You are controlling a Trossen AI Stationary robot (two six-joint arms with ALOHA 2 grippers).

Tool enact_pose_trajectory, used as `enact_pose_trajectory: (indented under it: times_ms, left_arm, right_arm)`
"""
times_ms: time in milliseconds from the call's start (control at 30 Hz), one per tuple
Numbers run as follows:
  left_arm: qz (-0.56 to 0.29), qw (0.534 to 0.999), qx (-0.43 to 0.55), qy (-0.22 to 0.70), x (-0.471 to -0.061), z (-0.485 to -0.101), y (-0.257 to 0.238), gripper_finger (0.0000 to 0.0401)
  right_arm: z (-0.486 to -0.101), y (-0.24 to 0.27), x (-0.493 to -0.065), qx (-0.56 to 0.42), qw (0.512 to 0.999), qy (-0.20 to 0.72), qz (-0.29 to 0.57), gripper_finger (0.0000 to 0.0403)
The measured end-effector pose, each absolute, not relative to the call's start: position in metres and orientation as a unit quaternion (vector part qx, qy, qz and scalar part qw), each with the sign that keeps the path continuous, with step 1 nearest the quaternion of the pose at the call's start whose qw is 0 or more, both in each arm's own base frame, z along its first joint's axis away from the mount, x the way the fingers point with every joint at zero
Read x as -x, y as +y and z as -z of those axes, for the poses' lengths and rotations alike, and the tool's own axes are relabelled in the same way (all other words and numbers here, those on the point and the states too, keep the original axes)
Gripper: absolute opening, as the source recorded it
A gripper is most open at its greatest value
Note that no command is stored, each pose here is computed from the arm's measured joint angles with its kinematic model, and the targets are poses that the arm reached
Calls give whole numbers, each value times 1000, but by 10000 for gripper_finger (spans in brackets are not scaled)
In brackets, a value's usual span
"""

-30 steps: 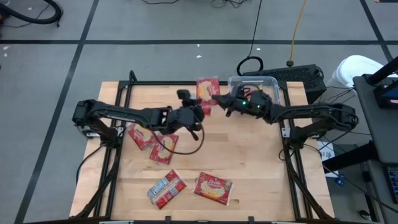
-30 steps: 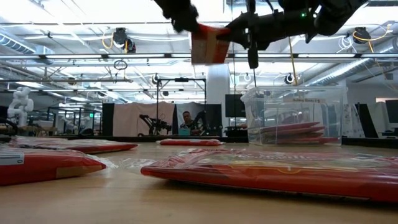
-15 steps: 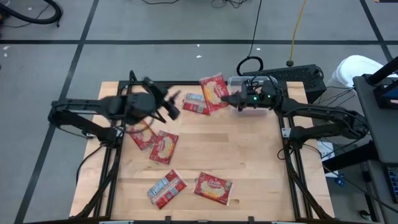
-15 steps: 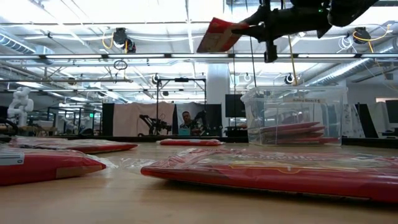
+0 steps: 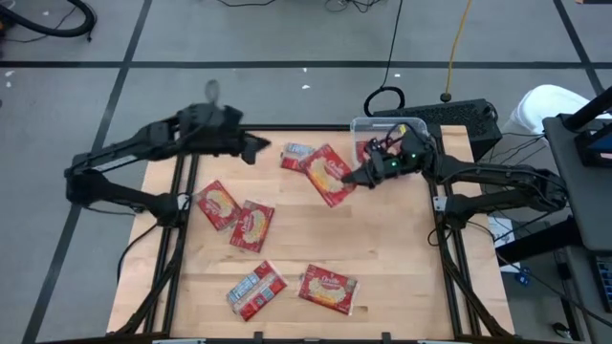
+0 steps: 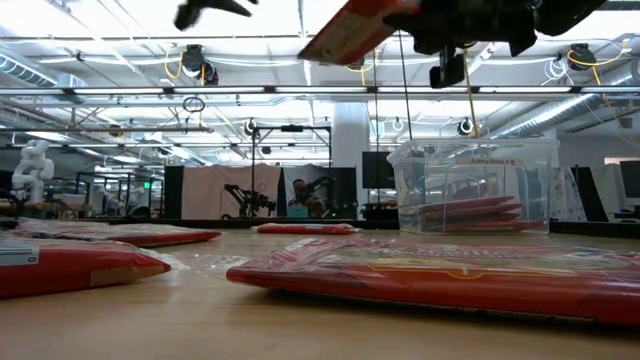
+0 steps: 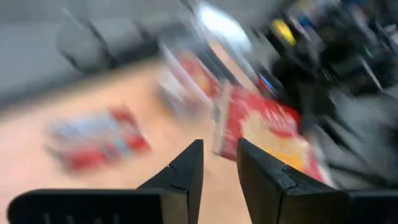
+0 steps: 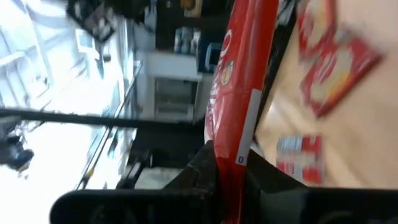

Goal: Sort popcorn bags into baskets
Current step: Put the popcorn bag into the transparent container

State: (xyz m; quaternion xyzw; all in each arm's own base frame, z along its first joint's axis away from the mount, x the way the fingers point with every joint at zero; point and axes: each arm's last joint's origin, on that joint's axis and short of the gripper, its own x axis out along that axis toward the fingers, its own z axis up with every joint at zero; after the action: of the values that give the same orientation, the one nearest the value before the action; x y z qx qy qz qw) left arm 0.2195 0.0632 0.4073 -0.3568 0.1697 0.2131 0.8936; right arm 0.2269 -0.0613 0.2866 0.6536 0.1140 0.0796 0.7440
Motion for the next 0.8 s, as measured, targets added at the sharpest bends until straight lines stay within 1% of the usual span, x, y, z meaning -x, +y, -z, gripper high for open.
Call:
enact_pose_trajectory:
  times_ms: [100, 200, 267, 367, 467, 600, 700, 800]
  left_arm:
    - [-110, 881, 410, 210, -239, -397, 71, 102]
    - [-15, 867, 439, 235, -259, -388, 75, 119]
    - [29, 857, 456, 239, -275, -381, 79, 137]
    - [74, 841, 482, 235, -298, -372, 84, 174]
    - [117, 830, 497, 224, -318, -364, 87, 216]
    - [161, 825, 500, 211, -341, -355, 85, 264]
    - [184, 816, 502, 222, -349, -348, 80, 280]
    - [199, 808, 502, 235, -352, -344, 78, 275]
  right_arm:
    - [-289, -56, -228, -651, 737, 145, -109, 15]
    - [-299, -52, -231, -616, 757, 168, -141, 15]
    - [-306, -50, -232, -592, 769, 180, -164, 15]
    - [-315, -49, -235, -561, 782, 184, -200, 15]
    - [-319, -48, -234, -541, 792, 182, -216, 15]
    - [-319, -49, -235, -529, 803, 174, -213, 15]
    - [-317, -49, -236, -521, 810, 172, -207, 15]
    - [-318, -51, -235, -514, 816, 167, -206, 15]
